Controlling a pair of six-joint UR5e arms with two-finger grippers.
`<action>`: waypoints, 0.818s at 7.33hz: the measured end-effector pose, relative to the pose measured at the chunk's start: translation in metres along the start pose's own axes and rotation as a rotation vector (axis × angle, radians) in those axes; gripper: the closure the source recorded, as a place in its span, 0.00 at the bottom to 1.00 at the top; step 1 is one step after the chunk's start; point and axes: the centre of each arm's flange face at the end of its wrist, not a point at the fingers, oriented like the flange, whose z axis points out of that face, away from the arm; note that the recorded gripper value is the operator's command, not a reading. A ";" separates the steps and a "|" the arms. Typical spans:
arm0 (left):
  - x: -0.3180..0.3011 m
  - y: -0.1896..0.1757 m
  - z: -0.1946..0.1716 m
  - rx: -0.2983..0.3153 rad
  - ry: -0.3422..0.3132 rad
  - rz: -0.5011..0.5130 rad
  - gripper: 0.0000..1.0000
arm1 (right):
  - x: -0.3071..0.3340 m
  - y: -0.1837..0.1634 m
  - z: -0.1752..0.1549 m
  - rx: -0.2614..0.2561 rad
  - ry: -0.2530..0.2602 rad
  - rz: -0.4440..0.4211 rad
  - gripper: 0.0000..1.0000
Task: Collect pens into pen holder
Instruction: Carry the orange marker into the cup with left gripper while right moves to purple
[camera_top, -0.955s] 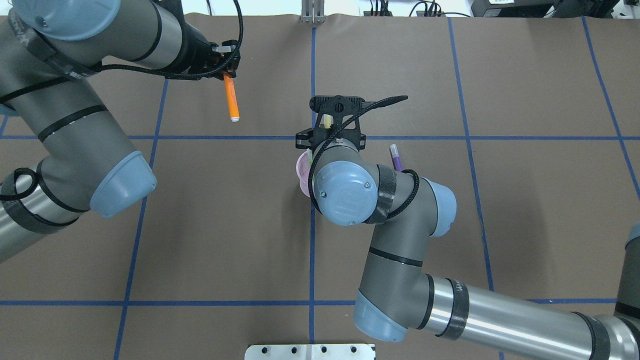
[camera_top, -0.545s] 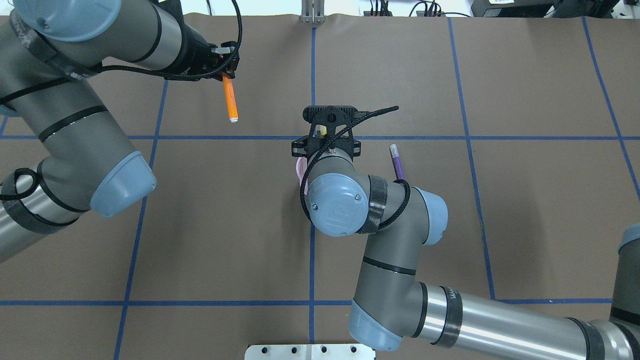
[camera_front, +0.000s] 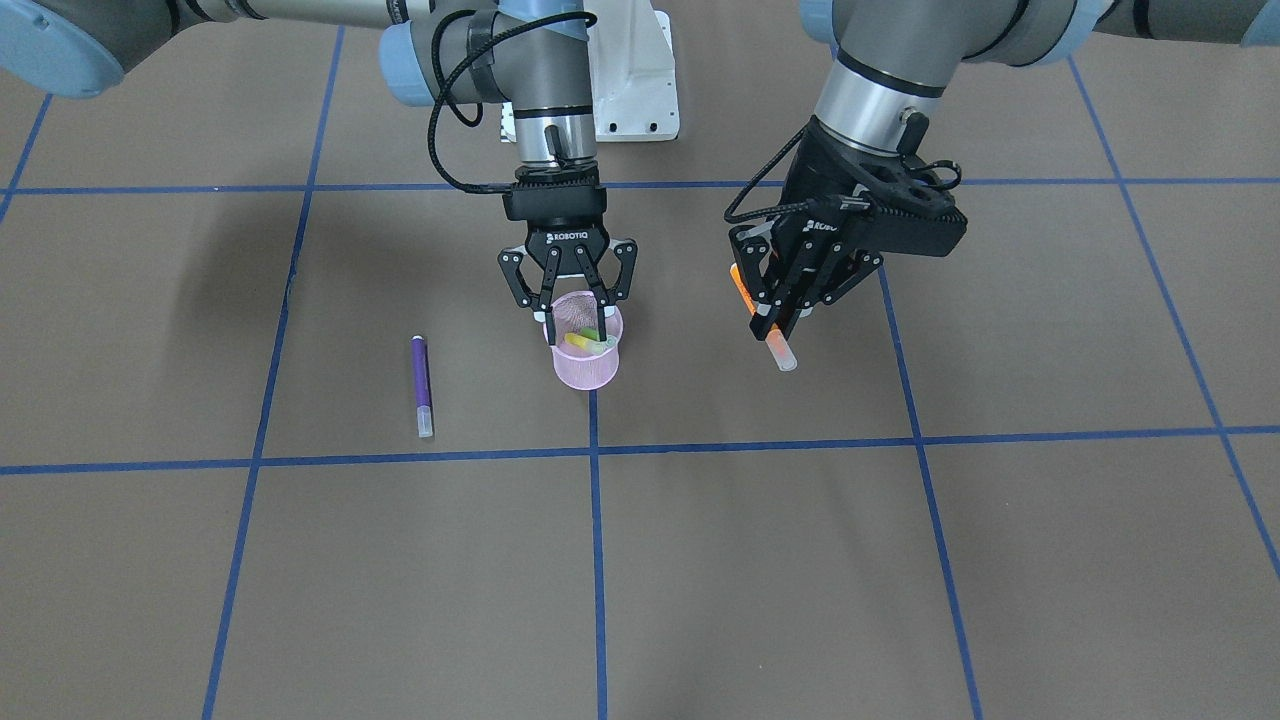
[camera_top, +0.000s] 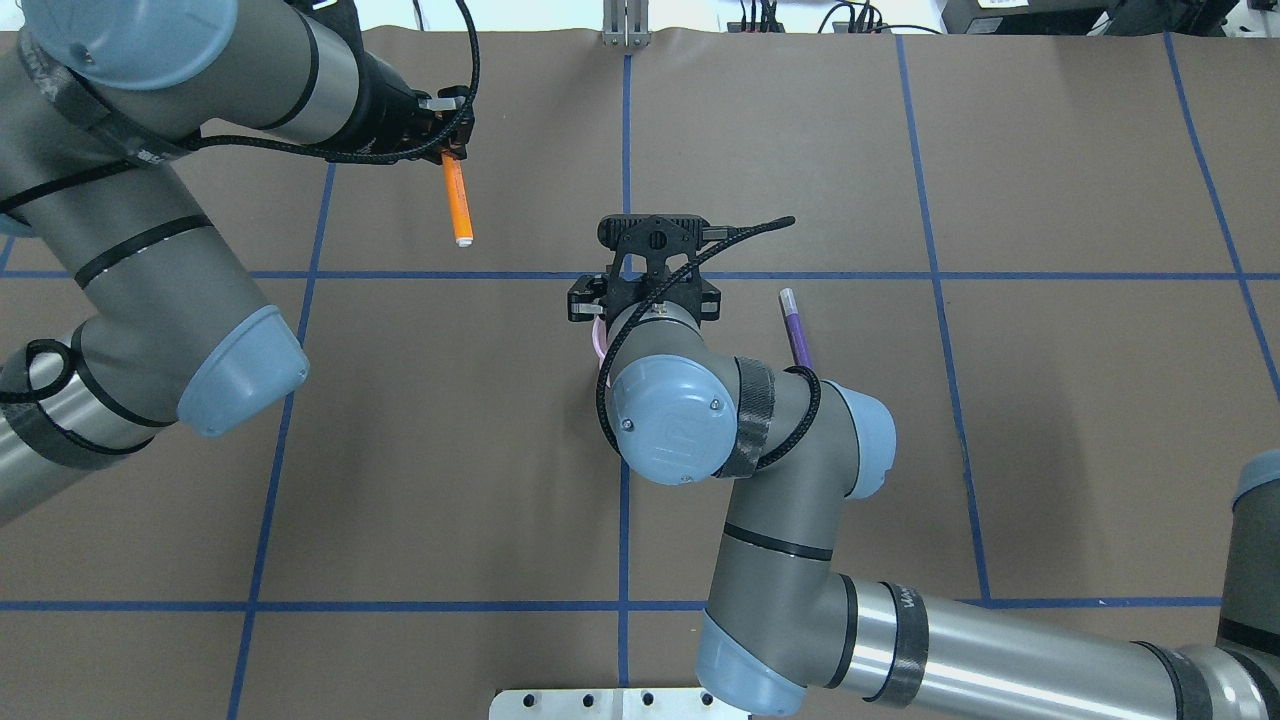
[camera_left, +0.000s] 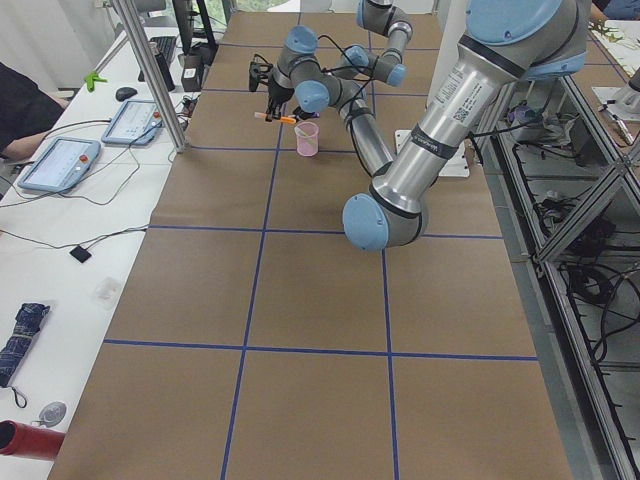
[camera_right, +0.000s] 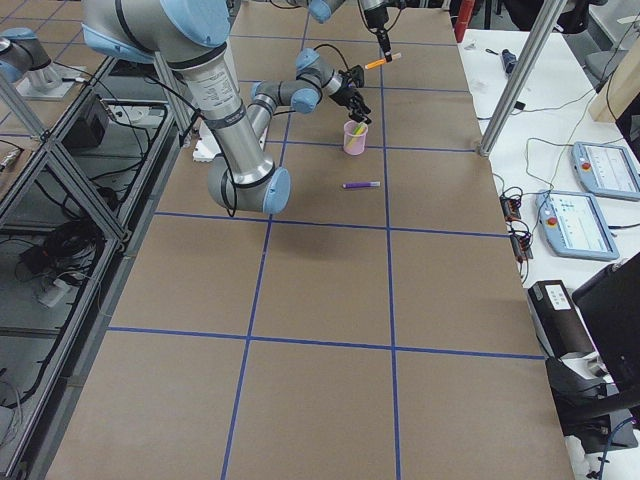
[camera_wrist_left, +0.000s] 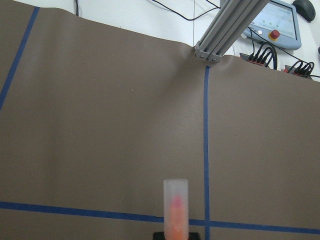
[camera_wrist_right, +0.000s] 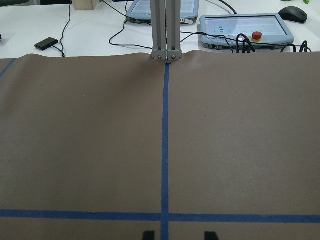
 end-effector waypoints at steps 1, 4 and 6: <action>0.001 -0.001 -0.001 0.013 0.002 0.001 1.00 | 0.003 -0.013 -0.005 -0.049 -0.032 0.018 0.01; 0.007 -0.006 0.004 0.087 -0.013 0.002 1.00 | 0.058 -0.080 0.010 -0.291 -0.073 0.072 0.01; 0.029 0.005 0.013 0.155 -0.015 -0.005 1.00 | 0.121 -0.117 0.029 -0.493 -0.028 0.101 0.01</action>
